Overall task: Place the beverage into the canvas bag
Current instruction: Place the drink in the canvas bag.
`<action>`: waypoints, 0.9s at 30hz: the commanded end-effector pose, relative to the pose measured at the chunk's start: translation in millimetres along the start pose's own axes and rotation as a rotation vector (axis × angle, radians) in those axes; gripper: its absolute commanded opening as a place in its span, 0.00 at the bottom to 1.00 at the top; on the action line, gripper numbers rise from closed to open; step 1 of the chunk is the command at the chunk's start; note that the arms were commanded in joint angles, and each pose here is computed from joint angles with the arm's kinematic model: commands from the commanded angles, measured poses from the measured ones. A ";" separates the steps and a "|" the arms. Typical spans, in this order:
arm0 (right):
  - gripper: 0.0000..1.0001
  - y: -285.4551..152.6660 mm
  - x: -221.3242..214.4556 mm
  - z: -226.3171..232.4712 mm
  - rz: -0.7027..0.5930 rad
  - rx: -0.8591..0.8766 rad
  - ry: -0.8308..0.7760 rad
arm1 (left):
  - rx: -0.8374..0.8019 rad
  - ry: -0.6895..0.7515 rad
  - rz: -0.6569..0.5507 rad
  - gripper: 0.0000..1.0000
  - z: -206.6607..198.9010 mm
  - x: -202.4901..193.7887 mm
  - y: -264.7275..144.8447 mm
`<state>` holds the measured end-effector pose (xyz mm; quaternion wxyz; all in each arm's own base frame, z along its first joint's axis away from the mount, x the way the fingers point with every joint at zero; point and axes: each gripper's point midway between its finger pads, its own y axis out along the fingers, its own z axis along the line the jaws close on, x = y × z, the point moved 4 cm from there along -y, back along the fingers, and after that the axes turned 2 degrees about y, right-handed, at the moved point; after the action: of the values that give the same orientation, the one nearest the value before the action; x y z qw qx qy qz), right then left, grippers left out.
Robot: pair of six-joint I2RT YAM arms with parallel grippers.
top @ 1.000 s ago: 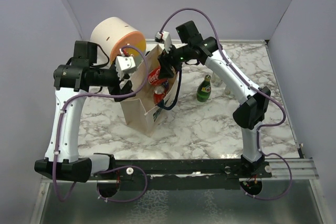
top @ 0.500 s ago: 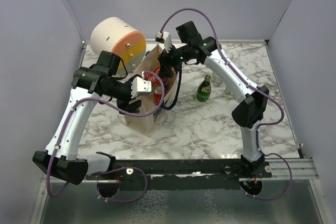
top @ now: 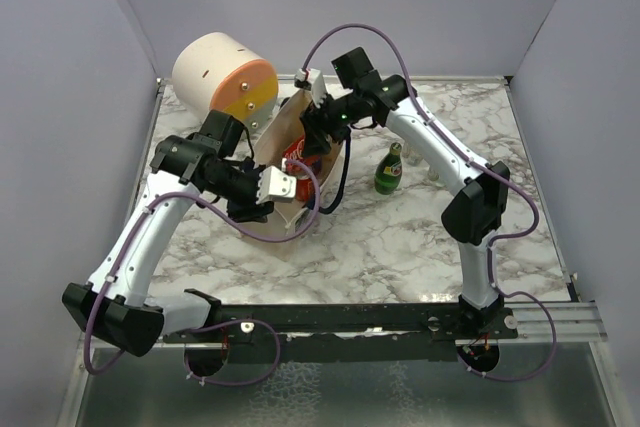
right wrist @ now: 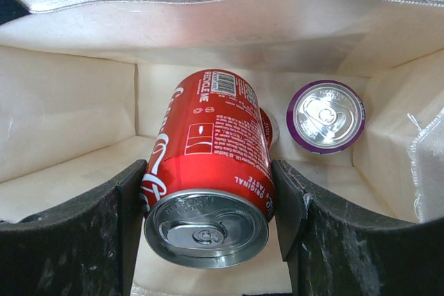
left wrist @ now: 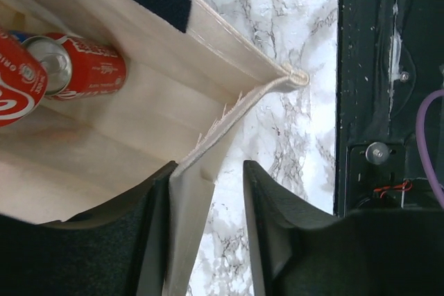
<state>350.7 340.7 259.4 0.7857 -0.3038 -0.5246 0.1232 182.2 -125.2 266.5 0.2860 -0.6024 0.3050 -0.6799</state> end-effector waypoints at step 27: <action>0.01 20.0 22.7 56.4 -0.027 0.138 -0.211 | -0.067 0.188 0.090 0.00 -9.1 -26.3 20.6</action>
<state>322.5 371.1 264.4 0.7497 -0.2751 -0.5773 0.1702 180.4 -122.2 236.3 0.2655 -0.5476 0.3702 -0.7018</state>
